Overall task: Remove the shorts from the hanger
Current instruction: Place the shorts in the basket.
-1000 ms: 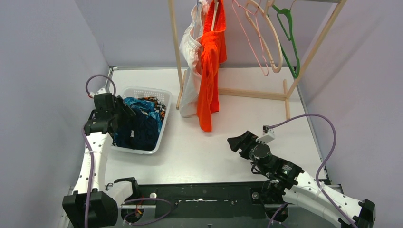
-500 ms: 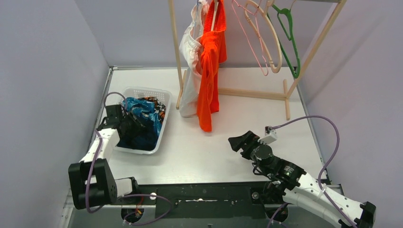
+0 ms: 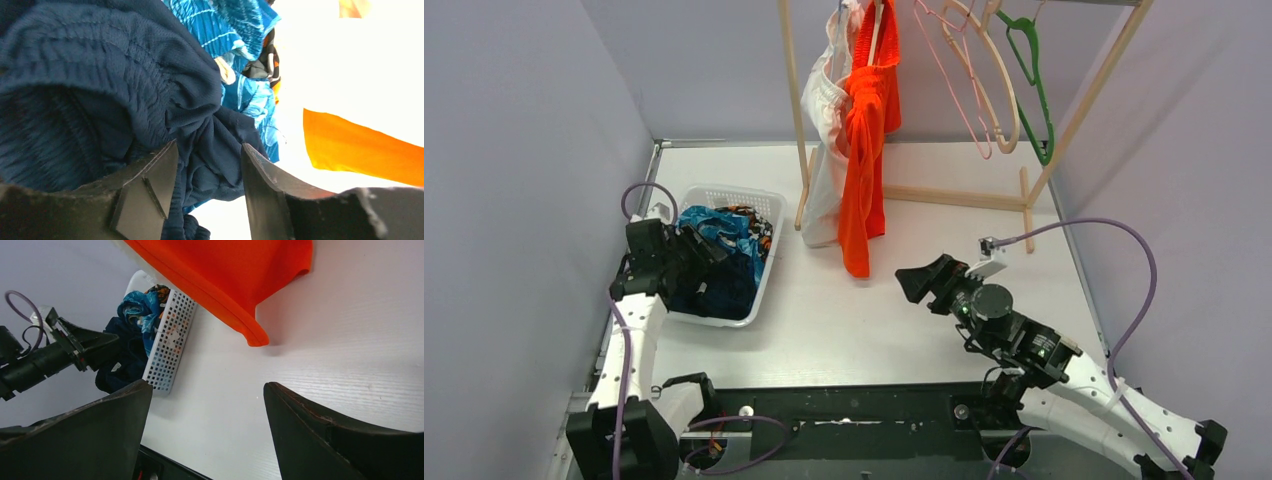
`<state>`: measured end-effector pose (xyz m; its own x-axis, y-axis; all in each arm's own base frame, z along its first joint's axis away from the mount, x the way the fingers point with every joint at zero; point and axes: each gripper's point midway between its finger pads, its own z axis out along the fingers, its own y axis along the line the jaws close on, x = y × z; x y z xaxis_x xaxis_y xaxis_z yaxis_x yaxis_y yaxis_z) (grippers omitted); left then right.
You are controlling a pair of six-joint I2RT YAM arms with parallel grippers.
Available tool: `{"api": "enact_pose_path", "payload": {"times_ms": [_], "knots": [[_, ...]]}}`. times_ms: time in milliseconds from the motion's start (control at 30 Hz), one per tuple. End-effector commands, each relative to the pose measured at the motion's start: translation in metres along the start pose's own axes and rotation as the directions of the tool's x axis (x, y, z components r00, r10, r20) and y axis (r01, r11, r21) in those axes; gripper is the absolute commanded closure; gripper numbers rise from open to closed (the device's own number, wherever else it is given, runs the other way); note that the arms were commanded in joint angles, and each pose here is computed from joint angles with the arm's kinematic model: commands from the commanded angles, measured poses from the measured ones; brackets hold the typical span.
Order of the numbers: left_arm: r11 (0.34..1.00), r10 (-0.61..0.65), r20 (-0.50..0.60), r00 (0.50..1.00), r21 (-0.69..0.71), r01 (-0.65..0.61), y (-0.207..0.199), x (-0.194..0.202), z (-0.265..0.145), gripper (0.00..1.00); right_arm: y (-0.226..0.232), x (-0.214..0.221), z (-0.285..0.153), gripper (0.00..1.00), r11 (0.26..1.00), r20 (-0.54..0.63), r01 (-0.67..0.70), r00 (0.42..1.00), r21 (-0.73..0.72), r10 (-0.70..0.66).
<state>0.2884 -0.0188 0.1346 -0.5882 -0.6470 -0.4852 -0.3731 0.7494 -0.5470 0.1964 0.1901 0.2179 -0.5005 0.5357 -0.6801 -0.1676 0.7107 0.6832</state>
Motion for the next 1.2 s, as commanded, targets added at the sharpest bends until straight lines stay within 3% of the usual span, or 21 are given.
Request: {"api": "enact_pose_path", "payload": {"times_ms": [0, 133, 300, 500, 600, 700, 767, 933, 1000, 1167], "knots": [[0.993, 0.119, 0.122, 0.985, -0.015, -0.118, -0.005, -0.025, -0.027, 0.49, 0.023, -0.01, 0.009, 0.16, 0.997, -0.022, 0.079, 0.997, -0.004, -0.079], [0.992, 0.128, 0.151, 0.98, -0.003, -0.129, -0.005, -0.023, -0.033, 0.36, 0.022, -0.017, 0.018, 0.17, 0.989, -0.029, 0.129, 0.991, 0.078, -0.127], [0.985, 0.152, 0.17, 0.974, 0.05, -0.163, -0.017, -0.026, -0.036, 0.29, 0.03, -0.035, 0.027, 0.18, 0.956, -0.005, 0.232, 0.972, 0.177, -0.235], [0.992, 0.103, 0.195, 0.975, 0.048, -0.114, -0.016, -0.028, -0.034, 0.22, 0.053, -0.067, 0.028, 0.14, 0.858, 0.048, 0.398, 0.899, 0.325, -0.435], [0.994, 0.071, 0.209, 0.975, 0.07, -0.087, -0.019, -0.03, -0.033, 0.21, 0.068, -0.088, 0.031, 0.07, 0.806, 0.064, 0.455, 0.856, 0.378, -0.513], [0.993, 0.065, 0.216, 0.974, 0.082, -0.085, -0.021, -0.031, -0.032, 0.2, 0.093, -0.104, 0.037, 0.01, 0.787, 0.096, 0.512, 0.815, 0.344, -0.572], [0.993, 0.067, 0.216, 0.974, 0.084, -0.087, -0.022, -0.031, -0.033, 0.2, 0.107, -0.117, 0.041, 0.02, 0.796, 0.125, 0.521, 0.807, 0.309, -0.577], [0.991, 0.081, 0.222, 0.972, 0.088, -0.103, -0.024, -0.032, -0.036, 0.2, 0.13, -0.158, 0.064, 0.02, 0.848, 0.159, 0.484, 0.839, 0.217, -0.52], [0.991, 0.082, 0.226, 0.971, 0.084, -0.104, -0.023, -0.033, -0.036, 0.2, 0.142, -0.164, 0.069, 0.02, 0.846, 0.165, 0.496, 0.833, 0.197, -0.527], [0.991, 0.077, 0.22, 0.972, 0.088, -0.098, -0.023, -0.032, -0.034, 0.2, 0.176, -0.17, 0.085, 0.04, 0.897, 0.177, 0.441, 0.881, 0.028, -0.438]]}}
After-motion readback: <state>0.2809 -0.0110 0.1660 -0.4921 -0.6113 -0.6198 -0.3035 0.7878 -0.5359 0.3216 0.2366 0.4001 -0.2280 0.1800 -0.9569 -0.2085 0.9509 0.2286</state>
